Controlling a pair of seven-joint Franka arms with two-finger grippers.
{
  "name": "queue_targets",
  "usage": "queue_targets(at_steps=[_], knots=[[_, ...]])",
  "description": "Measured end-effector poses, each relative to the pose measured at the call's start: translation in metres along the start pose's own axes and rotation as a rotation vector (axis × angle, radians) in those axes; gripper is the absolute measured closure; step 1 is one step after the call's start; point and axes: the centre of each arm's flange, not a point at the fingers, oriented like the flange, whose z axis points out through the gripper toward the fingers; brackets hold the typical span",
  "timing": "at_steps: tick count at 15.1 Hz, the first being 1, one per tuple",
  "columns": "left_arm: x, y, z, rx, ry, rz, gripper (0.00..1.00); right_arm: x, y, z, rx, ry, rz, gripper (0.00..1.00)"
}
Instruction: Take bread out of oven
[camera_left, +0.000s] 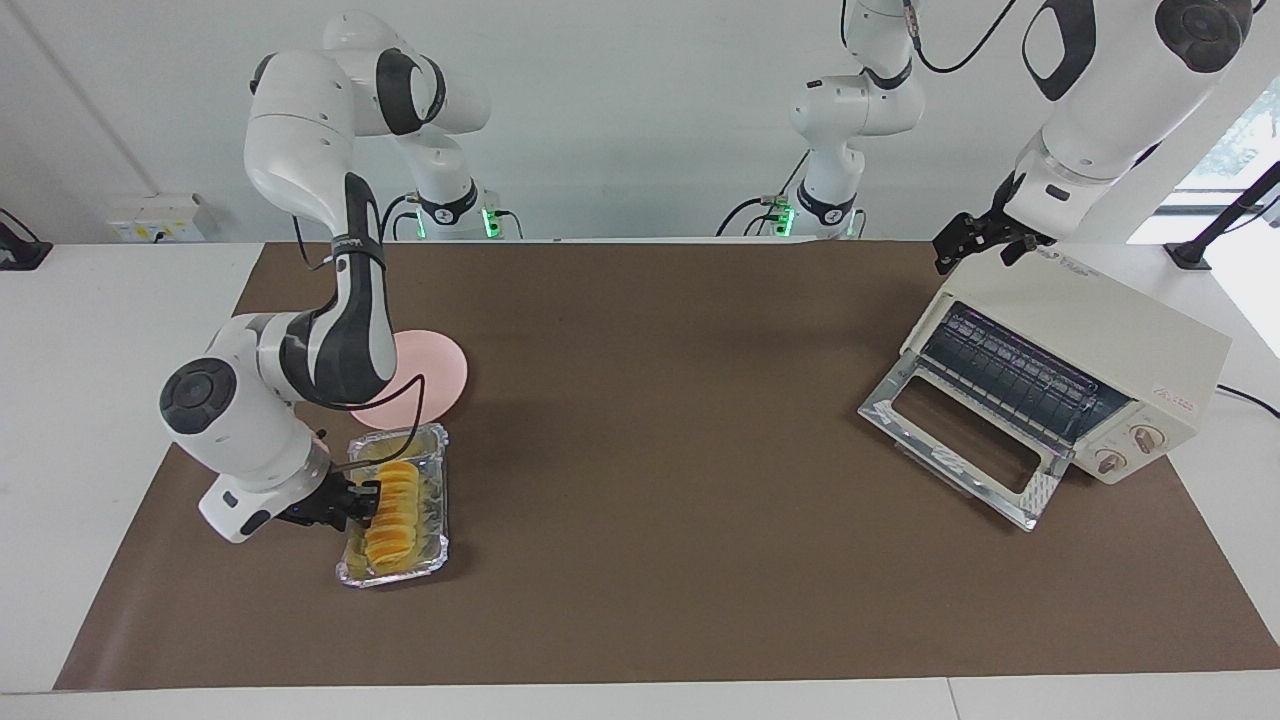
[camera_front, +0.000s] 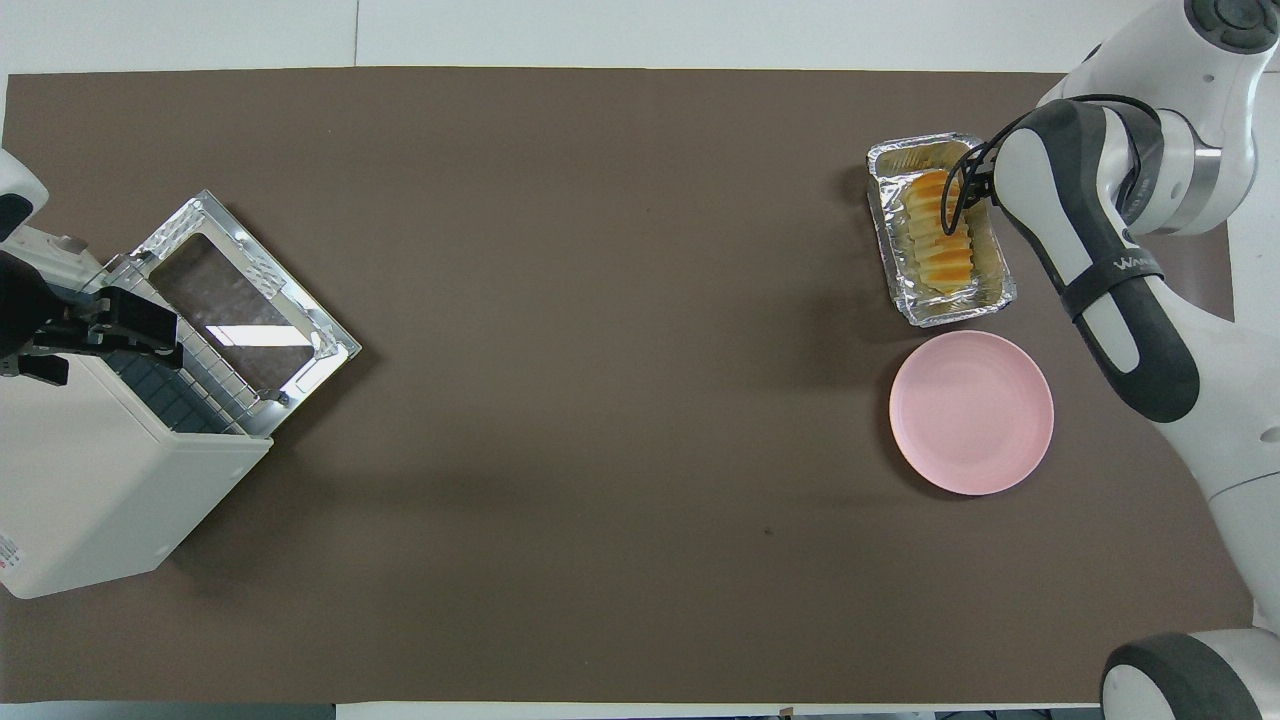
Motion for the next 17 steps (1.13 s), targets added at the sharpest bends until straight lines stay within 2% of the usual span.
queue_targets(at_steps=[2,5,9,13,17], knots=[[0.000,0.000,0.000,0.000,0.000,0.000,0.00,-0.008,-0.003,-0.018,0.004,-0.029,-0.011,0.34],[0.000,0.000,0.000,0.000,0.001,0.000,0.00,-0.011,-0.013,-0.035,0.002,-0.014,-0.028,0.02],[0.000,0.000,0.000,0.000,0.001,0.000,0.00,-0.005,-0.045,-0.010,-0.054,0.031,-0.095,0.00],[-0.001,0.001,0.000,0.000,0.001,0.002,0.00,-0.010,-0.047,0.032,-0.080,0.078,-0.113,0.00],[-0.001,0.001,-0.001,0.000,0.003,0.003,0.00,-0.014,-0.057,0.031,-0.080,0.088,-0.114,0.00]])
